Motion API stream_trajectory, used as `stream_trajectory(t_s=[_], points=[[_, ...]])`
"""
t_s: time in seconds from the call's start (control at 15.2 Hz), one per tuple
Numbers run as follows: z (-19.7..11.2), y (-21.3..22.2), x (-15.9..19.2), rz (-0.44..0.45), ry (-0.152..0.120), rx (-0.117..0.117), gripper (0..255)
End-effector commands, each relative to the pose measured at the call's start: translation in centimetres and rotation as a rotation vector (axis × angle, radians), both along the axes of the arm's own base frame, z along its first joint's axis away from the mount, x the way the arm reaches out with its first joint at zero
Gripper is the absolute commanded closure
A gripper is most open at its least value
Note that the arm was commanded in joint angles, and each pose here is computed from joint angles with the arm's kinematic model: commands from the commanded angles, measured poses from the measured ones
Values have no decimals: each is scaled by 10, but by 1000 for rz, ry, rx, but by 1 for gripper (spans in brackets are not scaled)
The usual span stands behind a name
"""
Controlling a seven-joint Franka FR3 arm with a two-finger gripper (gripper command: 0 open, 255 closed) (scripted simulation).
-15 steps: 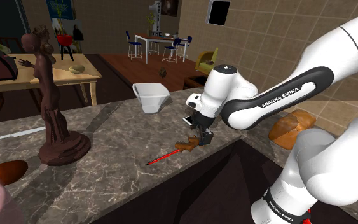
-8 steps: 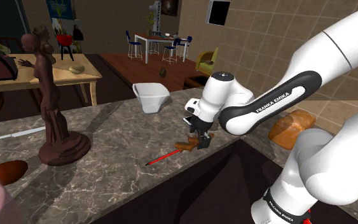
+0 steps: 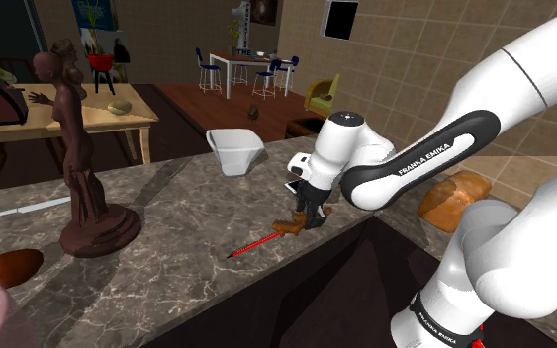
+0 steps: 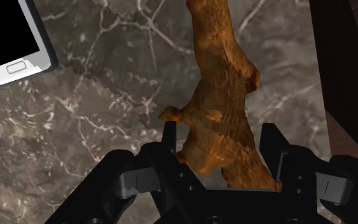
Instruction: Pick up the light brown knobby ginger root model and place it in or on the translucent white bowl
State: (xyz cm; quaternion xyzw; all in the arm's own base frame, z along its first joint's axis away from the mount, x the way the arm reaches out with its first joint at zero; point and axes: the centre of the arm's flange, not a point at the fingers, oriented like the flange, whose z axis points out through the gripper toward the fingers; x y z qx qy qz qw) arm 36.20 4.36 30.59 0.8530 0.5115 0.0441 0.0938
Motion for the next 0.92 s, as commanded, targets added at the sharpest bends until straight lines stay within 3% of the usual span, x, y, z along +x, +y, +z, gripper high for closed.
stream_trajectory(t_s=[0.0, 0.33, 0.86], points=[[0, 0, 0, 0, 0, 0, 255], [0, 0, 0, 0, 0, 0, 255], [42, 0, 0, 0, 0, 0, 255]])
